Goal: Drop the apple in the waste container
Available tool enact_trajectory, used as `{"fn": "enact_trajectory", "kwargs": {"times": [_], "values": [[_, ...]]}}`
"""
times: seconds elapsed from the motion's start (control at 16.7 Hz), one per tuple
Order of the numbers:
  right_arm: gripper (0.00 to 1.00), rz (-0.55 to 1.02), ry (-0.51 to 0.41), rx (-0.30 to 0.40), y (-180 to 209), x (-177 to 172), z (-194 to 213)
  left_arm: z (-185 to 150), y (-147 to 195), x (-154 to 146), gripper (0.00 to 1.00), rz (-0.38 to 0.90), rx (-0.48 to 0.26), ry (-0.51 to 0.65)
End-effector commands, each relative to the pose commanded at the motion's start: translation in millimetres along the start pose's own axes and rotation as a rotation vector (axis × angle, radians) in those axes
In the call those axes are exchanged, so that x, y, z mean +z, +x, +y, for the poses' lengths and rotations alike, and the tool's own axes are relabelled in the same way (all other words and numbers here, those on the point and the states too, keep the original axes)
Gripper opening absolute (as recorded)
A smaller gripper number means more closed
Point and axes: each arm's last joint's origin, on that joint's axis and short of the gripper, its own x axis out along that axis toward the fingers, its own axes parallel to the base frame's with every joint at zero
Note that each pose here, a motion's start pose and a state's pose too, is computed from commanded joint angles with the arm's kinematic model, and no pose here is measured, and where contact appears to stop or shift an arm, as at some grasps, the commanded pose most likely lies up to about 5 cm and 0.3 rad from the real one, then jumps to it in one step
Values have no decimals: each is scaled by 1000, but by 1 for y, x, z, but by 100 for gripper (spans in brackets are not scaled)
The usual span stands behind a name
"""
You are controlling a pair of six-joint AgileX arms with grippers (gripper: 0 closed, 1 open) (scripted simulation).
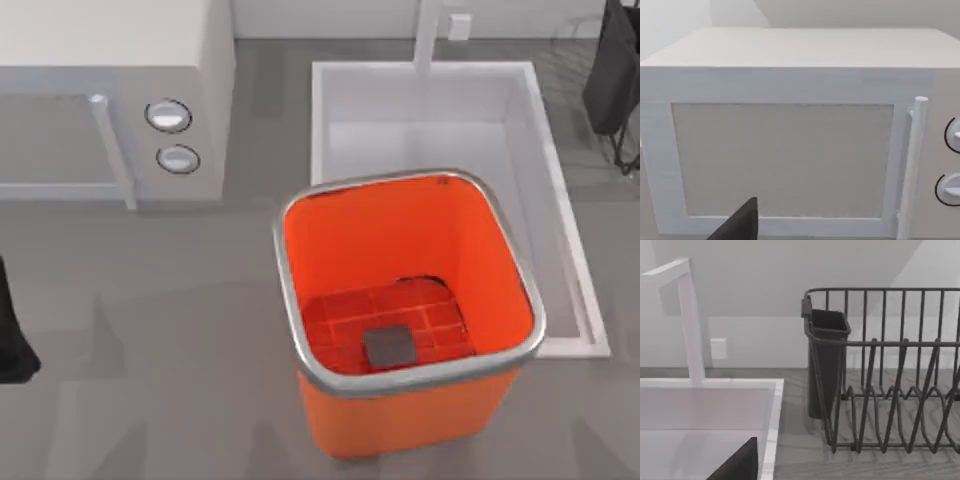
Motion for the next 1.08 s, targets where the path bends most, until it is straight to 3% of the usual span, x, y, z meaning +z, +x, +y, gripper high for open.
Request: {"fn": "enact_trajectory", "kwargs": {"times": [0.3, 0.6, 1.08], "values": [[100, 74, -45, -13, 2, 2, -1, 0, 0, 0, 100, 0, 0, 0], [100, 353, -253, -9, 15, 32, -6, 0, 0, 0, 100, 0, 0, 0], [100, 780, -638, 232, 90, 76, -11, 0, 0, 0, 100, 0, 0, 0]]}}
